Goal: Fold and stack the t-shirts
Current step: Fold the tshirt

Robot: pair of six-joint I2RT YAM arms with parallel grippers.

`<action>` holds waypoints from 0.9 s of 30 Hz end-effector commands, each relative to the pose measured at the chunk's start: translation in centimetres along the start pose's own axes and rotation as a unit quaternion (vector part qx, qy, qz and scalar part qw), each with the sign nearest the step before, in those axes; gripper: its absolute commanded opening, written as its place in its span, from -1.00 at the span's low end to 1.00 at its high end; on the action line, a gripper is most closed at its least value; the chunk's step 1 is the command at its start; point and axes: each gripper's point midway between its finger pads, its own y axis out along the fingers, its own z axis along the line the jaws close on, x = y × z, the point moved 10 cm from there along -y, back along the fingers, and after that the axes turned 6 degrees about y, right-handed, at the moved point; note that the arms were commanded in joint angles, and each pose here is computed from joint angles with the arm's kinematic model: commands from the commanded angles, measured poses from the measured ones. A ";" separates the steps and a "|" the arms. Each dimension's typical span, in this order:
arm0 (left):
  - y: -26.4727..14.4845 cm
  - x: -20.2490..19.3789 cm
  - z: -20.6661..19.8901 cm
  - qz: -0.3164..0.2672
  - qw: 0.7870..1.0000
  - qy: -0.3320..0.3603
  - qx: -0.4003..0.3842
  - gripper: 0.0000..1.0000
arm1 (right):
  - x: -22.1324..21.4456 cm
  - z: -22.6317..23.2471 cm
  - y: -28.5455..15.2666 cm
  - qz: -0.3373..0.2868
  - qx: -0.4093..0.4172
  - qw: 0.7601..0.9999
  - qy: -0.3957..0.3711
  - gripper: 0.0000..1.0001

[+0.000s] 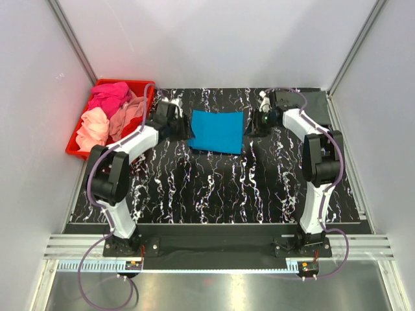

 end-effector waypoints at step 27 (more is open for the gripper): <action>3.4 -3.1 2.6 -0.022 0.997 0.022 -0.068 -0.27 | -4.6 -2.7 5.4 0.068 0.108 0.992 0.023 -0.39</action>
